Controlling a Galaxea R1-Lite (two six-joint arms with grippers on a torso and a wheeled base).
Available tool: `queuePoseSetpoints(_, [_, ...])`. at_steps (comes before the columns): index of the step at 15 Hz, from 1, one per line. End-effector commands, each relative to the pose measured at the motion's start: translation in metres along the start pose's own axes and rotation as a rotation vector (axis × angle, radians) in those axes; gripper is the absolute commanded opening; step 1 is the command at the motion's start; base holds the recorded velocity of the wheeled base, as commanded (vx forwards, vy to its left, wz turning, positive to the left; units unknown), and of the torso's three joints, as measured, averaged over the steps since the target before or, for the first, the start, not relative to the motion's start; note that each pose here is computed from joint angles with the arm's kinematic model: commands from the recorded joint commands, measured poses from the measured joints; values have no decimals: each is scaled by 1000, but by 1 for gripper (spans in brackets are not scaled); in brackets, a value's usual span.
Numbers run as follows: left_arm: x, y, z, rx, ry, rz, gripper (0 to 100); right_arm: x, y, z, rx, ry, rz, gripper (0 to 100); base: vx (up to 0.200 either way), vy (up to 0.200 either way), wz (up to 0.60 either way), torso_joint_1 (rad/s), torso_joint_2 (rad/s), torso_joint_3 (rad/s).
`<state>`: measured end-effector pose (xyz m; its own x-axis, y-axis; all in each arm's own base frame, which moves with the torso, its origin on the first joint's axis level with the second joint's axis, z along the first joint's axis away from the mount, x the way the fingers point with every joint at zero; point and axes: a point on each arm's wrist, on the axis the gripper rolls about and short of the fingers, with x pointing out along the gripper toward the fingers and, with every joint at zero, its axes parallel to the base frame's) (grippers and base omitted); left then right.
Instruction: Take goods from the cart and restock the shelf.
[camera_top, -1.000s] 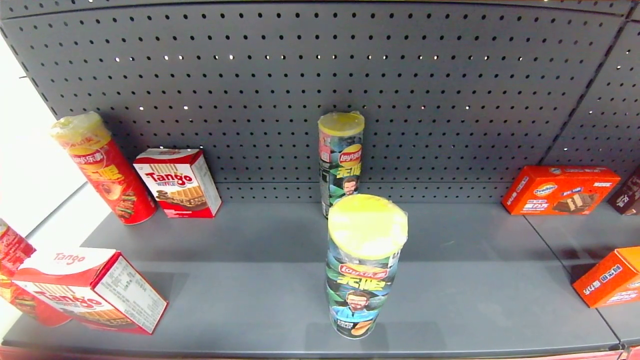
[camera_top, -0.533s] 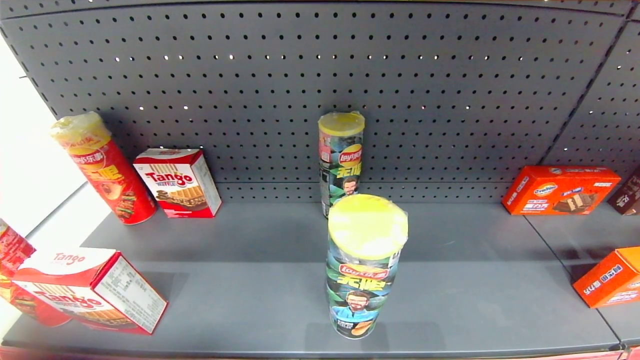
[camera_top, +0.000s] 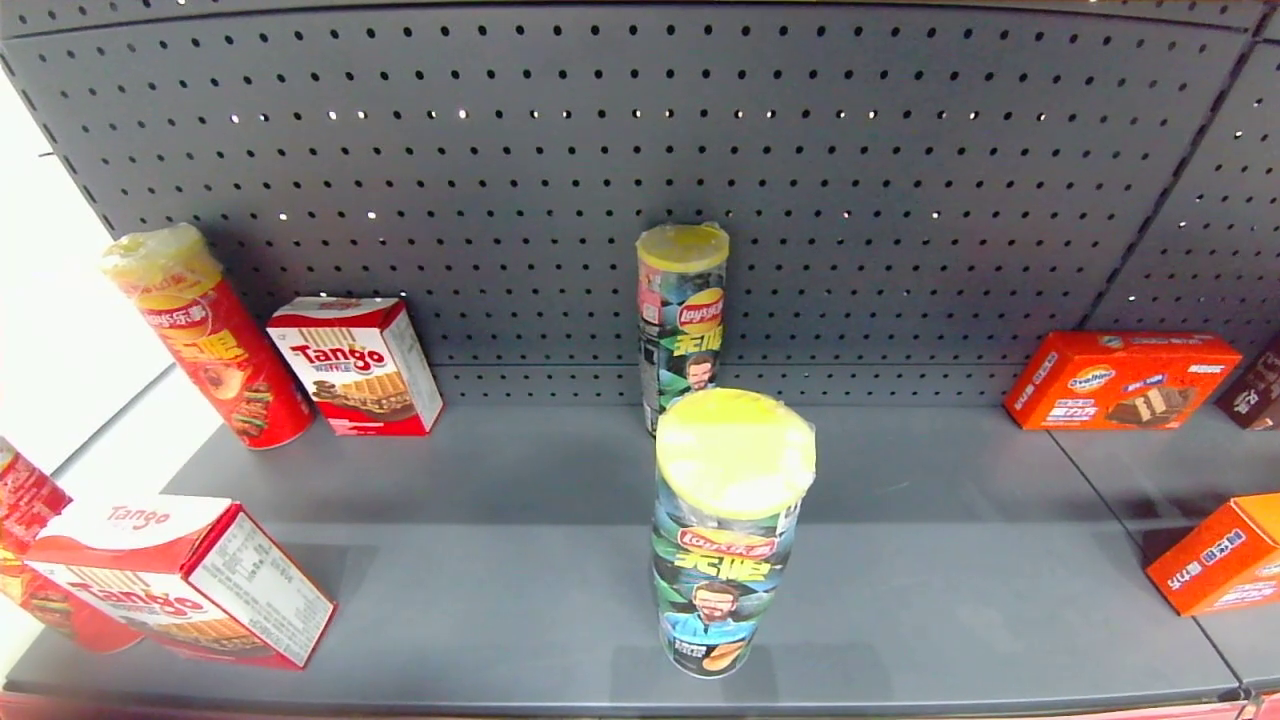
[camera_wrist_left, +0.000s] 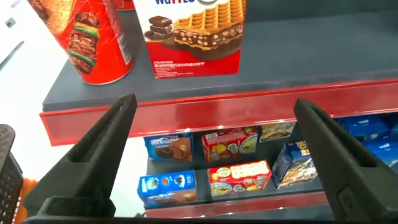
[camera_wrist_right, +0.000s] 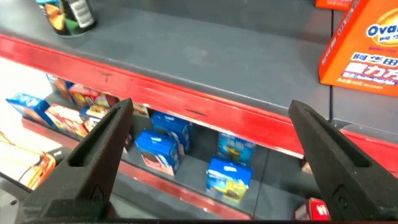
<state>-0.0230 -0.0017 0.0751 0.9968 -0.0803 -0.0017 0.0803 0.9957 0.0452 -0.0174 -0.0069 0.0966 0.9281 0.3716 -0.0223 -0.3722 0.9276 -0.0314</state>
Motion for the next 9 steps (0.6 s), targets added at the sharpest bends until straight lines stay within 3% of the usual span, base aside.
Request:
queuePoseSetpoints(1, [0, 0, 0, 2, 3, -1, 100, 48, -6, 164, 71, -59, -20, 100, 0, 0, 0, 0, 0, 0])
queuePoseSetpoints(3, [0, 0, 0, 3, 6, -4, 100, 74, -4, 178, 22, -11, 70, 100, 0, 0, 0, 0, 0, 0])
queuePoseSetpoints(5, [0, 0, 0, -2, 1, 1, 100, 117, 7, 166, -9, 136, 172, 100, 0, 0, 0, 0, 0, 0])
queuePoseSetpoints(9, [0, 0, 0, 2, 4, -3, 100, 161, 39, 130, -20, 292, 337, 100, 0, 0, 0, 0, 0, 0])
